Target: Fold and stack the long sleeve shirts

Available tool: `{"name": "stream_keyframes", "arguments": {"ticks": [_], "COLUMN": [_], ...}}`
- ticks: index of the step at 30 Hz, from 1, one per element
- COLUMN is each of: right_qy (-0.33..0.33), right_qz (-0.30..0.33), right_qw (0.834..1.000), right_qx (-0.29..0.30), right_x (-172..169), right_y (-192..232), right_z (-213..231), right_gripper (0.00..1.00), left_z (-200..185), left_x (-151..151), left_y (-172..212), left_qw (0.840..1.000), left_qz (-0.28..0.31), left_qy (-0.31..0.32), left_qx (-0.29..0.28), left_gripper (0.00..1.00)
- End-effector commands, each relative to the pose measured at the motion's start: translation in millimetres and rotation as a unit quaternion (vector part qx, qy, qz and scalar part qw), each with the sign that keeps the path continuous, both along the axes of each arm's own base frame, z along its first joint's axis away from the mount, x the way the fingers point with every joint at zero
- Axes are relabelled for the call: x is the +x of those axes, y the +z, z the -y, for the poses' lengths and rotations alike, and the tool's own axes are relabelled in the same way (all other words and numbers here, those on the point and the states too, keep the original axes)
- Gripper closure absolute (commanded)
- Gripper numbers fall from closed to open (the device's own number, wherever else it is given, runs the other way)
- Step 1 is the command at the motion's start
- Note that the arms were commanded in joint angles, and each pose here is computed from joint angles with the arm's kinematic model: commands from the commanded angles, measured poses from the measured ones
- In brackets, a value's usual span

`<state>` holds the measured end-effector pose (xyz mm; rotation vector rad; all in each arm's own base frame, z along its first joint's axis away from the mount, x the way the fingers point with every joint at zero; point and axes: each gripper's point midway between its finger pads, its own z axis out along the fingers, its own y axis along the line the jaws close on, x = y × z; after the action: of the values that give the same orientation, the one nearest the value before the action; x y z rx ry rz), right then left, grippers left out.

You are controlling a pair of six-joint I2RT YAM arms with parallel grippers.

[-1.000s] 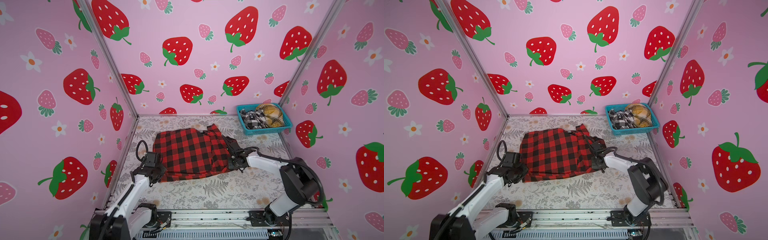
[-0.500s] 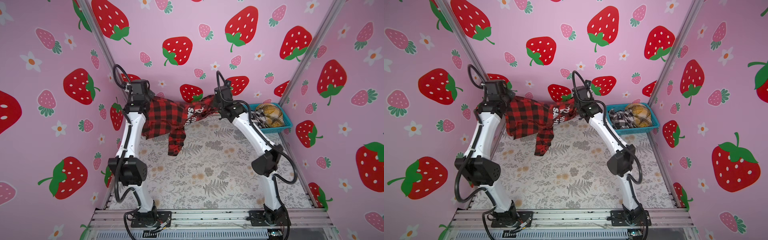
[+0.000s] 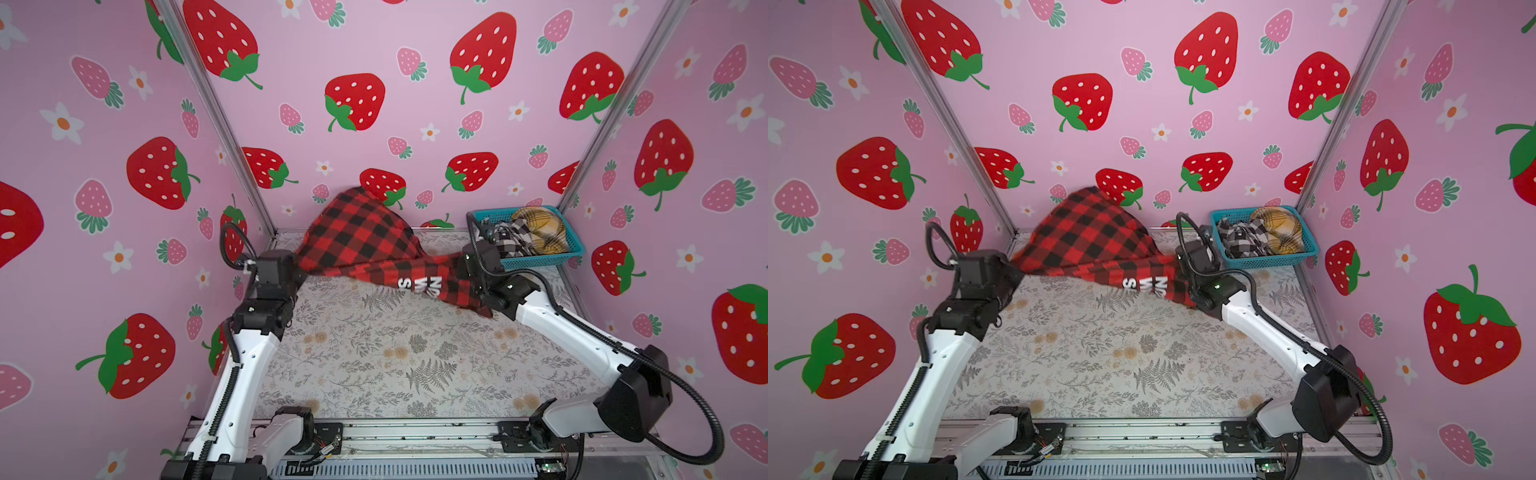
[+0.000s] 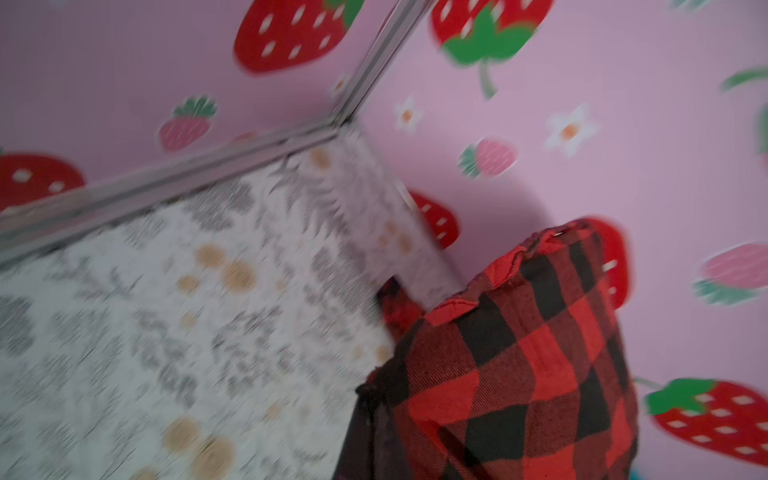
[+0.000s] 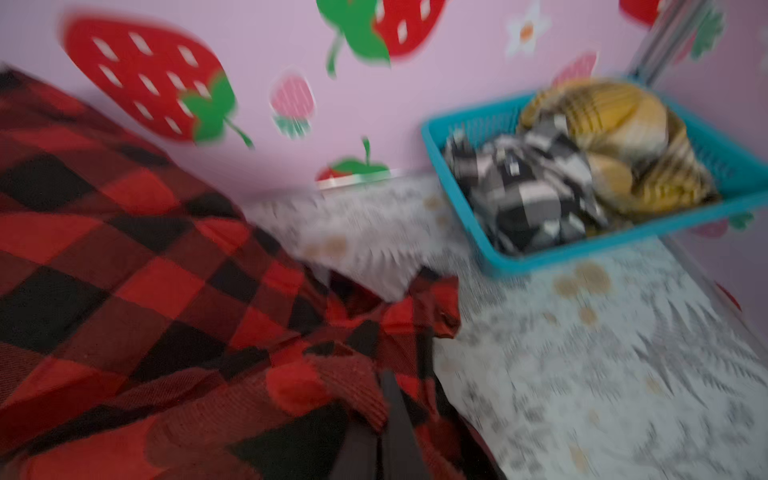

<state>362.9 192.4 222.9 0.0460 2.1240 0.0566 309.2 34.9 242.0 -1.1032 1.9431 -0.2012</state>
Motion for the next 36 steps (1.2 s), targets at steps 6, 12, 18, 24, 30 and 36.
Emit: {"name": "stream_keyframes", "arguments": {"ticks": [6, 12, 18, 24, 30, 36], "right_qy": [0.019, 0.046, 0.046, -0.025, -0.046, -0.023], "right_qz": [-0.246, -0.313, -0.272, -0.049, 0.125, 0.084], "right_qw": [0.965, 0.942, 0.952, 0.995, 0.991, 0.996], "right_qx": [-0.083, -0.112, -0.13, -0.082, -0.015, -0.032], "right_x": [-84, -80, 24, 150, 130, 95], "right_y": [-168, -200, -191, 26, 181, 141], "right_z": [45, 35, -22, -71, -36, -17], "right_gripper": [1.0, 1.0, 1.0, 1.0, 1.0, 1.0], "left_z": [-13, -18, -44, -103, -101, -87], "left_x": [-96, -79, 13, 91, 65, 6], "left_y": [-167, -178, -164, -10, 124, 83], "left_qw": [0.975, 0.975, 0.974, 0.98, 0.979, 0.98], "left_qz": [-0.21, -0.21, -0.204, -0.072, 0.093, 0.065], "left_qy": [0.063, 0.072, 0.095, 0.186, 0.183, 0.188], "left_qx": [-0.021, -0.014, -0.011, 0.025, 0.011, -0.014], "left_gripper": [1.0, 1.0, 1.0, 1.0, 1.0, 1.0]}}
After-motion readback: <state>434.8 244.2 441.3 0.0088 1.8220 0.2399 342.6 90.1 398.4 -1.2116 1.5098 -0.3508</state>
